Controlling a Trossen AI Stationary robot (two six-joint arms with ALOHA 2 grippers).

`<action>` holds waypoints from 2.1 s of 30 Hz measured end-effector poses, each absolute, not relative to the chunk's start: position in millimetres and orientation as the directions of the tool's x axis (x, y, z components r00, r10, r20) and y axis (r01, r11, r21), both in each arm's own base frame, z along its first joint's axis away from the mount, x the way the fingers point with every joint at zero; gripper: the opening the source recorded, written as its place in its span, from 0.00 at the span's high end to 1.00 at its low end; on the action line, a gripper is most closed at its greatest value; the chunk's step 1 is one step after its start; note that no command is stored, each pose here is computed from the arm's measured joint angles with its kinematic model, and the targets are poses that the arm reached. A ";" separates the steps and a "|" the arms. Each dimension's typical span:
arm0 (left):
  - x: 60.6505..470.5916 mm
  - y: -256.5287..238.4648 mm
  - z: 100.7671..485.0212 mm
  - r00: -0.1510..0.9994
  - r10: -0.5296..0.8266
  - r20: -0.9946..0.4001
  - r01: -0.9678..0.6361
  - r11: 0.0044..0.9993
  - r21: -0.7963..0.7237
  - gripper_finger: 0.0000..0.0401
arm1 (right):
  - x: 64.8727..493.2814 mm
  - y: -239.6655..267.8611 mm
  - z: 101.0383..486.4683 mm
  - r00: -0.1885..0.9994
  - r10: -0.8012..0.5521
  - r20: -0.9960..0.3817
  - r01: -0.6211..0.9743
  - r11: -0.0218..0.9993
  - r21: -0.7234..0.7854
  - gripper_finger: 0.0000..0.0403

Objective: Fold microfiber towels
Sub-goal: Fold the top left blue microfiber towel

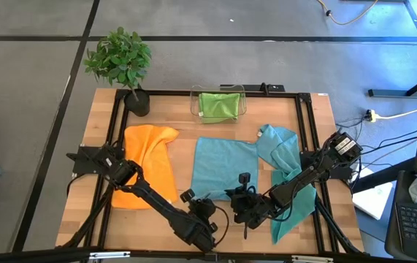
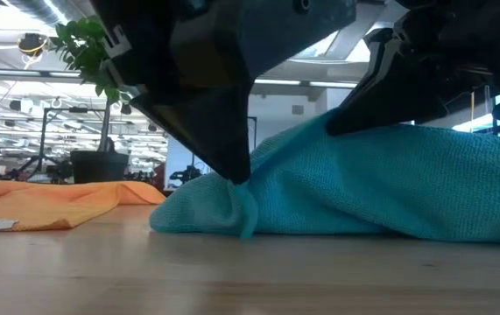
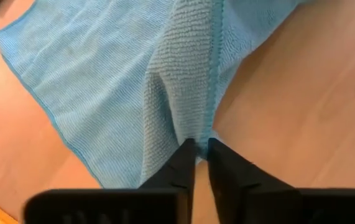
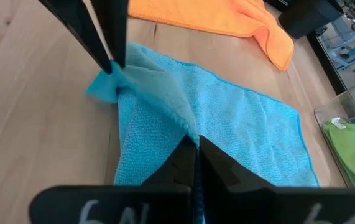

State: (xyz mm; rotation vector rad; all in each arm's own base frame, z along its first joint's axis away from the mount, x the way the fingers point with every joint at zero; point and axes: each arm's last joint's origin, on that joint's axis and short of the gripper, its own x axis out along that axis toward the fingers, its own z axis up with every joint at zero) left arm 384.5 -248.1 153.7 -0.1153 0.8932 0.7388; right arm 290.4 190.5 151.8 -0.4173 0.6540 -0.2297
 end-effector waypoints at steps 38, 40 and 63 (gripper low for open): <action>346.3 -297.0 216.8 0.304 0.317 -0.898 -0.449 0.880 0.158 1.00 | 283.2 213.8 146.9 0.602 0.258 -0.756 -0.406 0.914 -0.012 0.96; 345.7 -303.0 217.0 0.334 0.292 -0.896 -0.430 0.893 0.131 1.00 | 283.4 214.2 147.2 0.600 0.269 -0.754 -0.414 0.910 -0.004 0.94; 340.1 -311.5 167.6 0.363 0.286 -0.887 0.133 0.926 0.353 0.67 | 222.3 246.7 132.5 0.345 0.232 -0.909 -0.472 0.880 0.046 0.35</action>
